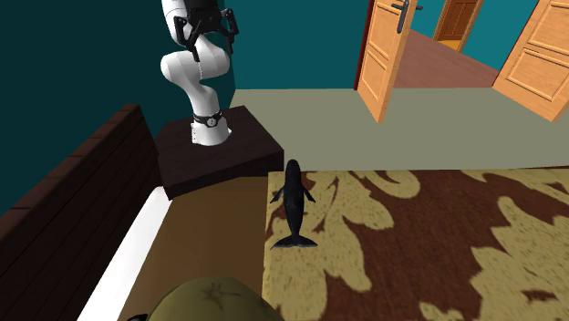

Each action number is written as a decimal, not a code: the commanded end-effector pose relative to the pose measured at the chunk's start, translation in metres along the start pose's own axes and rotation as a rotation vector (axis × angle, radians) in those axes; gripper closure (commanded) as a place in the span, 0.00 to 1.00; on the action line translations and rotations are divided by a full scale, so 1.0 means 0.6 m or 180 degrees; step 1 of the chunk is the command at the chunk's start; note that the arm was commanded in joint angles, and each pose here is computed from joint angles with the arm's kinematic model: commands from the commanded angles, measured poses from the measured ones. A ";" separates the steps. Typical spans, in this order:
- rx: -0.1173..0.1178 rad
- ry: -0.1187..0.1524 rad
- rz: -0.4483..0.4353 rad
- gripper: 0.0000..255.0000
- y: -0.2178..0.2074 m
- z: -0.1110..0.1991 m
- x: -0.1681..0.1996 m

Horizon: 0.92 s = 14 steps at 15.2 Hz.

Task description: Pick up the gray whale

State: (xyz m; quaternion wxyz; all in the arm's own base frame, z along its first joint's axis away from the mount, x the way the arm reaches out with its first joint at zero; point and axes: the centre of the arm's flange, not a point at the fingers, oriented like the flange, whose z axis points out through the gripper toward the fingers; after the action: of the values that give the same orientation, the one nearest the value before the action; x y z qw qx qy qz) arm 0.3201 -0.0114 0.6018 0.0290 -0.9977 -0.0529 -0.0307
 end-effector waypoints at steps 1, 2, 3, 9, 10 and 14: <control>0.0000 0.0000 0.0000 0.00 0.000 0.000 0.000; 0.0015 -0.0027 0.0041 0.00 -0.003 0.017 0.015; 0.0030 -0.0055 0.0082 0.00 -0.006 0.035 0.030; 0.0122 -0.0219 0.0329 0.00 -0.020 0.142 0.118; 0.0137 -0.0246 0.0371 0.00 -0.022 0.160 0.132; 0.0198 -0.0355 0.0535 0.00 -0.030 0.234 0.187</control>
State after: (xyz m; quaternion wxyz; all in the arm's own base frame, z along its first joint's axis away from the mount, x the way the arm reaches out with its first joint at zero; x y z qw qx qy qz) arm 0.4261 0.0258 0.4821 0.0570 -0.9978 0.0215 0.0243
